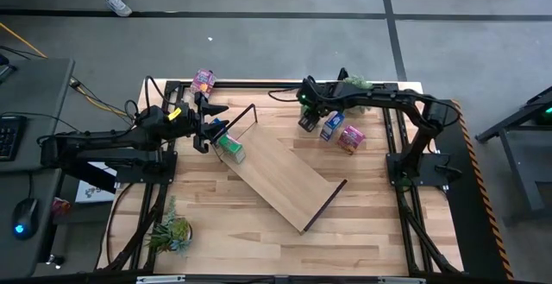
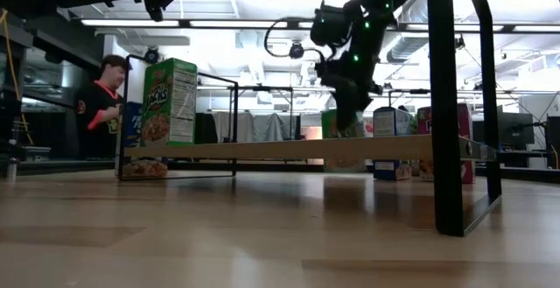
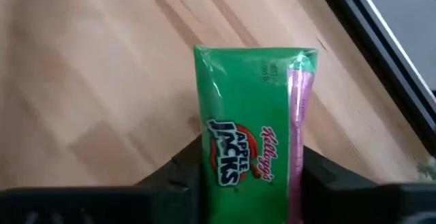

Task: Stack cereal on shelf
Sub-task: Put the green cereal box on the shelf

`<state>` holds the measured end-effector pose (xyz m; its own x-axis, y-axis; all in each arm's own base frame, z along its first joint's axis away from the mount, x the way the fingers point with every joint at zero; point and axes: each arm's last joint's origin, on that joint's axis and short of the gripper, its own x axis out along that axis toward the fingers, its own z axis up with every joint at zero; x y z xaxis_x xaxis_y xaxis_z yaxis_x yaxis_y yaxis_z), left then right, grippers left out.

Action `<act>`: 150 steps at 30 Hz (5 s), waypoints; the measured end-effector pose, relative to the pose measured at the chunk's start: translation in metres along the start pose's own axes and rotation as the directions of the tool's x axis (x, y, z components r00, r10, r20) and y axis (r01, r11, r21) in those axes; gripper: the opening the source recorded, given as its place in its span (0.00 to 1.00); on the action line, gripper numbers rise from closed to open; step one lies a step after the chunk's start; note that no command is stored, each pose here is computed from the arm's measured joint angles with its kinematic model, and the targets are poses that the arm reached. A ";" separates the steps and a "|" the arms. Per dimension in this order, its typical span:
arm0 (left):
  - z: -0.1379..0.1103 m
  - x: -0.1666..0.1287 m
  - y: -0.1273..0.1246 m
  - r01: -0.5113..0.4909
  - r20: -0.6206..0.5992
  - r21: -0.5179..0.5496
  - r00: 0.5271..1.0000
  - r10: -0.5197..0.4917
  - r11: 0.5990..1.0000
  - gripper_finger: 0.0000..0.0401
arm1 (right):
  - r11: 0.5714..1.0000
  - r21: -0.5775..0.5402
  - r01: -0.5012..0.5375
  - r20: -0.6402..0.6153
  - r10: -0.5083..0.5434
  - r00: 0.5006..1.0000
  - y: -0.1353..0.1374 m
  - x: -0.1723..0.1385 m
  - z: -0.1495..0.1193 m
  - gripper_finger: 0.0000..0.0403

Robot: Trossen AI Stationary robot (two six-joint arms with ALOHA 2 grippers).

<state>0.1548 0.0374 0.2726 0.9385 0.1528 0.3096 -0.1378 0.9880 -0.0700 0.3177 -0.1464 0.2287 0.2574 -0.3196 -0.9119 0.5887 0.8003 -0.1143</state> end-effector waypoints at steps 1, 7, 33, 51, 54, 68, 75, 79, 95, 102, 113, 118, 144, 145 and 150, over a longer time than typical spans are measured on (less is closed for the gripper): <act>0.000 0.000 0.000 0.000 0.000 0.001 1.000 0.000 1.000 0.52 | 1.000 -0.001 -0.026 0.009 0.026 1.000 0.001 -0.006 0.004 0.30; 0.000 0.000 0.000 -0.002 0.001 0.001 1.000 0.002 1.000 0.52 | 0.979 -0.032 -0.201 0.111 0.204 0.973 0.029 -0.054 0.029 0.32; 0.001 0.000 0.001 -0.021 0.009 0.001 1.000 0.021 1.000 0.52 | 0.955 0.021 -0.297 0.305 0.276 0.911 0.145 -0.051 0.038 0.35; 0.001 0.000 0.000 -0.021 0.015 0.026 1.000 0.021 0.999 0.52 | 0.952 -0.048 -0.302 0.270 0.304 0.914 0.147 -0.047 0.036 0.35; 0.001 0.000 0.000 -0.020 0.014 0.026 1.000 0.020 0.999 0.52 | 0.953 -0.049 -0.299 0.260 0.301 0.917 0.147 -0.047 0.035 0.35; 0.001 0.000 0.000 -0.017 0.011 0.026 1.000 0.016 1.000 0.52 | 0.956 -0.042 -0.292 0.252 0.292 0.923 0.146 -0.046 0.034 0.35; 0.001 0.000 0.000 -0.017 0.013 0.026 1.000 0.017 1.000 0.52 | 0.956 -0.037 -0.292 0.252 0.292 0.923 0.146 -0.046 0.034 0.35; 0.001 0.000 0.000 -0.017 0.016 0.026 1.000 0.016 1.000 0.52 | 0.956 -0.048 -0.289 0.251 0.292 0.923 0.146 -0.046 0.034 0.35; 0.004 0.000 0.000 -0.015 0.040 0.030 0.999 0.014 0.999 0.52 | 0.957 -0.063 -0.283 0.253 0.290 0.923 0.146 -0.046 0.034 0.35; 0.004 0.000 0.000 -0.016 0.041 0.030 0.999 0.014 0.999 0.52 | 0.956 -0.066 -0.287 0.251 0.294 0.922 0.147 -0.047 0.034 0.35; 0.008 -0.001 0.000 -0.016 0.080 0.066 0.997 0.011 0.998 0.52 | 0.956 -0.065 -0.287 0.267 0.293 0.918 0.147 -0.047 0.035 0.35; 0.008 -0.001 0.000 -0.016 0.080 0.067 0.997 0.011 0.998 0.52 | 0.946 -0.110 -0.306 0.317 0.325 0.891 0.156 -0.049 0.037 0.37; 0.008 -0.001 0.000 -0.016 0.078 0.066 0.997 0.011 0.998 0.52 | 0.948 -0.205 -0.245 0.435 0.312 0.845 0.166 -0.046 0.047 0.56; 0.008 -0.001 0.000 -0.016 0.077 0.066 0.997 0.011 0.998 0.52 | 0.950 -0.216 -0.226 0.439 0.301 0.846 0.165 -0.048 0.046 0.56; 0.007 -0.001 0.000 -0.016 0.066 0.065 0.998 0.012 0.998 0.52 | 0.958 -0.251 -0.139 0.494 0.250 0.833 0.151 -0.076 0.046 0.56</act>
<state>0.1521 0.0372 0.2787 0.9139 0.1658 0.3705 -0.1734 0.9848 -0.0130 0.4225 -0.0248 0.2989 0.7400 -0.3162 -0.5936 0.3357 0.9385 -0.0814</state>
